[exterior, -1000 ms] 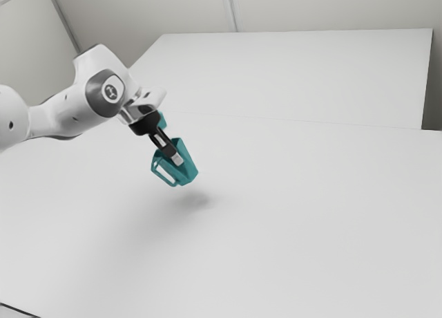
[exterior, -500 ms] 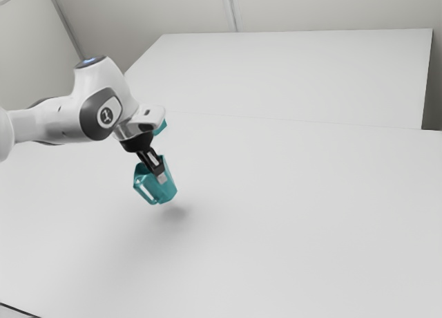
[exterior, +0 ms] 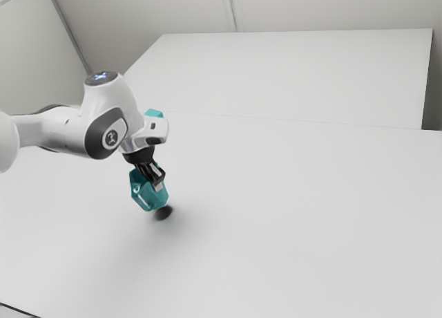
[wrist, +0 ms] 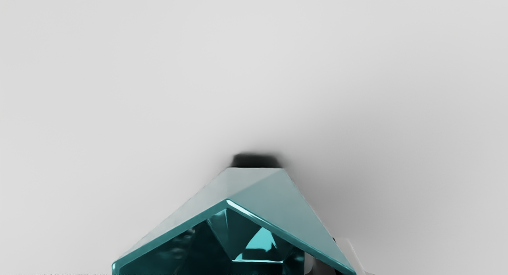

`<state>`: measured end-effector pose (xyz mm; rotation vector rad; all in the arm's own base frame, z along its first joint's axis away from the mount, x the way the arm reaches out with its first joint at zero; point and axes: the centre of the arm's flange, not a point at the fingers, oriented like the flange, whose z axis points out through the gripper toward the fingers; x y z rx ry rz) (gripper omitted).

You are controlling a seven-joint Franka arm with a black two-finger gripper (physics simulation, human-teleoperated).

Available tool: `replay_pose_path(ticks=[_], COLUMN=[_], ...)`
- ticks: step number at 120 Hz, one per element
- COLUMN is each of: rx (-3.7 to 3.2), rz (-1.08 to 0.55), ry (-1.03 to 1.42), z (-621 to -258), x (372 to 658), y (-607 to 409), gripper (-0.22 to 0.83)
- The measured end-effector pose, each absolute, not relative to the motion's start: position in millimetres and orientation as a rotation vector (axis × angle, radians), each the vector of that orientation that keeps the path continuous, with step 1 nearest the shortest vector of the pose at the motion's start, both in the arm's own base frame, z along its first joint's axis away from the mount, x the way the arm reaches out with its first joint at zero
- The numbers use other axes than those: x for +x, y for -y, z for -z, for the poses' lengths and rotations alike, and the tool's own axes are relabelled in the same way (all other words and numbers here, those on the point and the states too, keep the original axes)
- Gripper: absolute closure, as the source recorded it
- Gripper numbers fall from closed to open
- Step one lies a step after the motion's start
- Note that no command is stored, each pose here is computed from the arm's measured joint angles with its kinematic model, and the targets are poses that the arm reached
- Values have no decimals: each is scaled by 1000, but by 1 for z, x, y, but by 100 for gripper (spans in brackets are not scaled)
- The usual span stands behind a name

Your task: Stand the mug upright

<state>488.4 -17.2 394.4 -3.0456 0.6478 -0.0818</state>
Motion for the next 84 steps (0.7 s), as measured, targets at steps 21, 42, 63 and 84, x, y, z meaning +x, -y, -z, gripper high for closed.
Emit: replay_pose_path(ticks=[21,42,63,84], rx=[-3051,-3062,-3072,-3078], rz=[82,74,51,36], ry=[-575,-512,-461,-424], z=[-384,-376,-367,-358], x=[485,485,486,488], y=[19,20,20,21], gripper=[77,77,77,77])
